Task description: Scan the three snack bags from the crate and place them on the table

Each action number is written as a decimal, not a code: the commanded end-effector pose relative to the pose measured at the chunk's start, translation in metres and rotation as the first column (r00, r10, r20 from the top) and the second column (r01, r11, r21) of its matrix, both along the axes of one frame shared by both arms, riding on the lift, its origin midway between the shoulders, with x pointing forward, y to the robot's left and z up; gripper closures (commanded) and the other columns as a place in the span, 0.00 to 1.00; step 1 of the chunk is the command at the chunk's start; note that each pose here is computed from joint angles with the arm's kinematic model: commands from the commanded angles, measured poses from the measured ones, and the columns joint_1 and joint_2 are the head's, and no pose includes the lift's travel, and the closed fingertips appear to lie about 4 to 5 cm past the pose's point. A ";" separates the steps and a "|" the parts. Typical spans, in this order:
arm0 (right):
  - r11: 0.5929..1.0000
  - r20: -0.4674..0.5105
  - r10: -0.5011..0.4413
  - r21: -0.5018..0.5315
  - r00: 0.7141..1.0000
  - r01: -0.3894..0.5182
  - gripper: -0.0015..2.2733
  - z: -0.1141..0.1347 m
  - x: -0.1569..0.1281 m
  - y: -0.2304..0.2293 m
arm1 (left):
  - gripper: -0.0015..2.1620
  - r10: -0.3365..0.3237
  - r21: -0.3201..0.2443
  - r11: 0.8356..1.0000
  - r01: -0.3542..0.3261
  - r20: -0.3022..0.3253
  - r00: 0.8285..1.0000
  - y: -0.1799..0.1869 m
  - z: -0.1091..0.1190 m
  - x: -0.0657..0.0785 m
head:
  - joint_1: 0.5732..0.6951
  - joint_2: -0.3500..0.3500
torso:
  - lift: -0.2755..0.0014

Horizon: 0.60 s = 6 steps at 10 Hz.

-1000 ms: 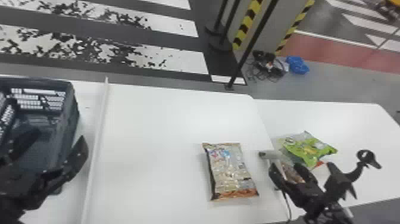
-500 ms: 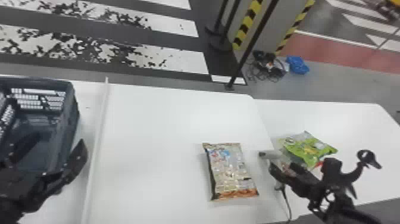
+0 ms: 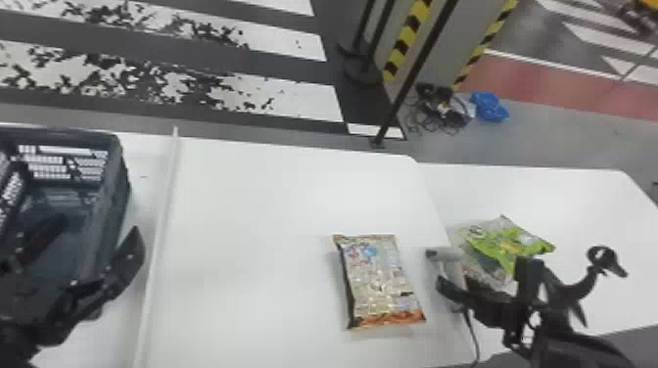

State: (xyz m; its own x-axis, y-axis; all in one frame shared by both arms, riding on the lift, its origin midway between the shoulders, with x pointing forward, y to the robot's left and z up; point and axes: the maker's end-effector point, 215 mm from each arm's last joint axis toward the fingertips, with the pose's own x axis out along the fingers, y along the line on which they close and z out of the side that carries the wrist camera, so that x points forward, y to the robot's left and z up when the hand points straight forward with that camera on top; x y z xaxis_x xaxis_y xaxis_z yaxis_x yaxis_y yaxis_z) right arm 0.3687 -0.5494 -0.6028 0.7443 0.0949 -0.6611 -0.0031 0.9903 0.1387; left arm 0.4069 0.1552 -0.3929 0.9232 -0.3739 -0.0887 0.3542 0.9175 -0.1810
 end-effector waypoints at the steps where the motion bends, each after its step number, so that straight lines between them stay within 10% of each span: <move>1: 1.000 0.017 0.018 0.002 1.000 -0.018 0.87 0.003 0.003 0.005 | 0.03 -0.003 -0.001 1.000 0.003 0.001 1.000 -0.001 0.000 0.000 | 1.00 0.00 | 0.86; 6: 0.999 0.112 -0.038 -0.025 0.993 0.041 0.92 0.019 -0.002 0.007 | 0.03 -0.010 -0.003 1.000 0.010 0.000 1.000 -0.003 0.000 -0.001 | 1.00 0.00 | 0.86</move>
State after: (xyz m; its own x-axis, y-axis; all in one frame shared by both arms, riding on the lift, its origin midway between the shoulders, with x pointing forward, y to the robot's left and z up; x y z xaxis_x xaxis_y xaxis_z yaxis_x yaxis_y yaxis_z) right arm 0.3677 -0.5430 -0.5853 0.8118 0.0513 -0.5817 0.0157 0.9939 0.1096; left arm 0.4063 0.1528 -0.3933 0.9199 -0.3821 -0.0878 0.3621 0.9138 -0.1839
